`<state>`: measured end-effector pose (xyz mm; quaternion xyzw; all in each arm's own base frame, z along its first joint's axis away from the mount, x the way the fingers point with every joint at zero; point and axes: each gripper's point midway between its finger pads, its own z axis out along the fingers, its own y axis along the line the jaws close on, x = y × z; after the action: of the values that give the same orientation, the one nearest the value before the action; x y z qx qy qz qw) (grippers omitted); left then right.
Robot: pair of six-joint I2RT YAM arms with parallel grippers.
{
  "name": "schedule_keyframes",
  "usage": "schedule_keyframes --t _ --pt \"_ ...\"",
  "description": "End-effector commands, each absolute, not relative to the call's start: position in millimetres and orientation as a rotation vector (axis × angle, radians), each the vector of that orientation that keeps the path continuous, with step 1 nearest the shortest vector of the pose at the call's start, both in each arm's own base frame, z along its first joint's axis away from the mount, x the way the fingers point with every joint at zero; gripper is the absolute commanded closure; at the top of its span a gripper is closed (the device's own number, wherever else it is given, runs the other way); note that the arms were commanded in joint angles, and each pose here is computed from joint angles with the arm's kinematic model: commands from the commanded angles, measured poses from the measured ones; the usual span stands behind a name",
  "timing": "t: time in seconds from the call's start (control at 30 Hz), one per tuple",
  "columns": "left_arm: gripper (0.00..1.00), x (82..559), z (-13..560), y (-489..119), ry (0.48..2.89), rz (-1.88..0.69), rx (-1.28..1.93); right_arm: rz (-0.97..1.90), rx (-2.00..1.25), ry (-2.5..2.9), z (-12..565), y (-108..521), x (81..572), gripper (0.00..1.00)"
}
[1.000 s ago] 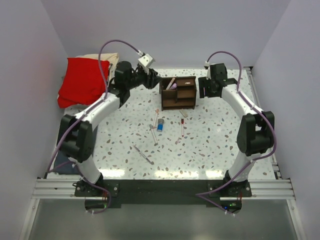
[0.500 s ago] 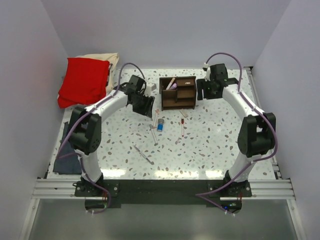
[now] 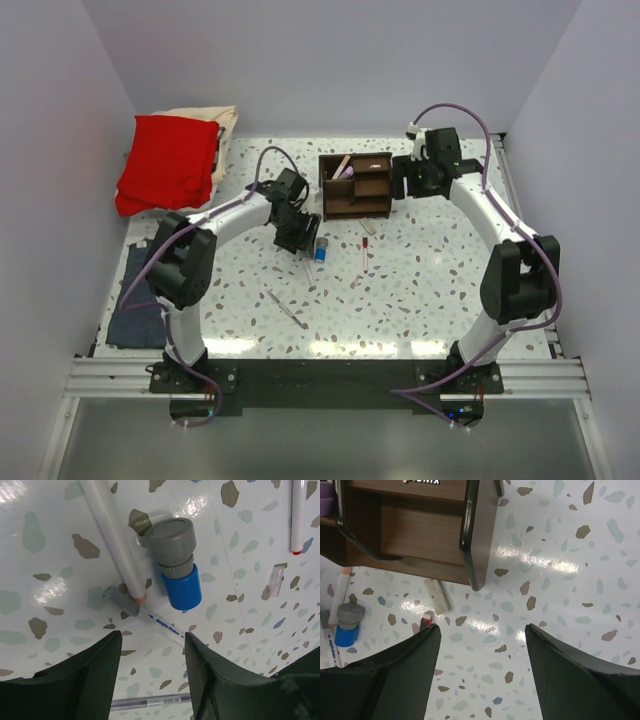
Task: Sort the stationery into containers
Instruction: Pick up the pen from the center of the board.
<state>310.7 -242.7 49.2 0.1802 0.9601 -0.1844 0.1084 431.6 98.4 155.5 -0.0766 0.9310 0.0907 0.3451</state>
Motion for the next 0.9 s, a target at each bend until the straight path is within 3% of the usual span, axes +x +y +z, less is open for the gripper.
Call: schedule_keyframes --t 0.0,0.6,0.87 --pt "0.43 302.4 34.6 -247.0 2.878 -0.515 0.501 0.288 -0.235 2.321 184.2 106.0 425.8 0.27" --pt "0.59 309.7 -12.2 -223.1 2.963 -0.218 0.463 0.264 -0.249 2.329 180.7 100.4 414.3 0.27" --pt "0.56 309.0 -18.4 -229.2 2.948 -0.14 0.527 0.25 -0.257 2.312 187.1 98.6 414.5 0.26"
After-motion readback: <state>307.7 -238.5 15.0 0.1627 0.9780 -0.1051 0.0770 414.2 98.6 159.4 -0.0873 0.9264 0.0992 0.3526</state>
